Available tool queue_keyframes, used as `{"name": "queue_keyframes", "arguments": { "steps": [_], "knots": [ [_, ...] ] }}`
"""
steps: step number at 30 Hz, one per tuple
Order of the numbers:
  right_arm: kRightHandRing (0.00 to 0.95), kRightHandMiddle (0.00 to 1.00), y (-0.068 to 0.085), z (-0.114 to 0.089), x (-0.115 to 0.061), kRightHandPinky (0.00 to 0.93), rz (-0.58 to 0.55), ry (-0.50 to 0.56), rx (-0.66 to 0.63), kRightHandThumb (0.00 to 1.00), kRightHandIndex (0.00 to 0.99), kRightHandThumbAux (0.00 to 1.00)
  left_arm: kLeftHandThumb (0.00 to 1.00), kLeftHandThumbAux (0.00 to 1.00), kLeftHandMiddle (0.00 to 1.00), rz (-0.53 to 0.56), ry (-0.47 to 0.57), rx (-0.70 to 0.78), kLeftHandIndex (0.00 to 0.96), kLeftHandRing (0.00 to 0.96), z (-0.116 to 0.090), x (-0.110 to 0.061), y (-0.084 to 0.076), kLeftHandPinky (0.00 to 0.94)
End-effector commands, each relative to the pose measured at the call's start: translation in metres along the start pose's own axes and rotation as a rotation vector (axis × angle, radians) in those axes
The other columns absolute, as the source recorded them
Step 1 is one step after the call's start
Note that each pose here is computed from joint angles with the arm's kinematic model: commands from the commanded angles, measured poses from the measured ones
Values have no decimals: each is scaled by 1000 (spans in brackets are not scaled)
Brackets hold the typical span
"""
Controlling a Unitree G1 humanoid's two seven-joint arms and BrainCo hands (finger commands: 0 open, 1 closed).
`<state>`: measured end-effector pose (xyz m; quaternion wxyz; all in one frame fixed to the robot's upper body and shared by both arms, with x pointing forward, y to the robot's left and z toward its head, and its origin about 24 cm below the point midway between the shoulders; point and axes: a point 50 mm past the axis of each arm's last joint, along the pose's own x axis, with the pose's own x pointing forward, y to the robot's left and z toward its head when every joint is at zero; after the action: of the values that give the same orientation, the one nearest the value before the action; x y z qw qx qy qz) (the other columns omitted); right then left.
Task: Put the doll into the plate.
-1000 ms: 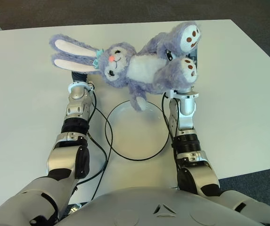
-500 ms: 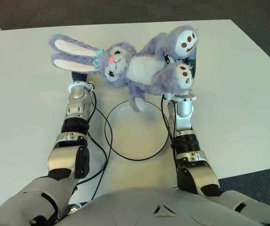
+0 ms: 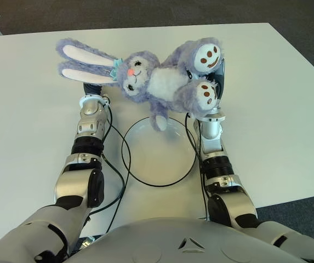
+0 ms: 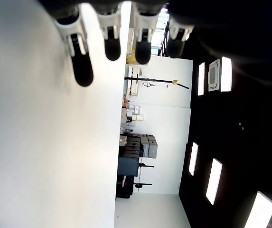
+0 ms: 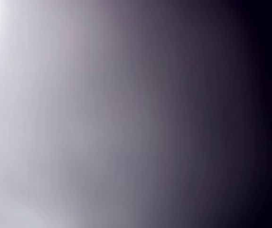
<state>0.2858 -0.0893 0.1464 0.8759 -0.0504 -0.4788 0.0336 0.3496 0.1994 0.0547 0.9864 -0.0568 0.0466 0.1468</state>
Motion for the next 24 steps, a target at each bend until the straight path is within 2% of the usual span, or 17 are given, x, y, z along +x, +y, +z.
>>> {"name": "queue_keyframes", "arguments": {
  "steps": [1, 24],
  "knots": [
    [846, 829, 3, -1, -1, 869, 13, -17, -21, 709, 432, 716, 0, 394, 92, 19, 93, 21, 0, 58, -20, -4, 6, 0],
    [848, 837, 8, 4, -9, 876, 75, -26, 74, 712, 433, 714, 0, 397, 89, 15, 90, 23, 0, 54, -20, -4, 6, 0]
  ]
}}
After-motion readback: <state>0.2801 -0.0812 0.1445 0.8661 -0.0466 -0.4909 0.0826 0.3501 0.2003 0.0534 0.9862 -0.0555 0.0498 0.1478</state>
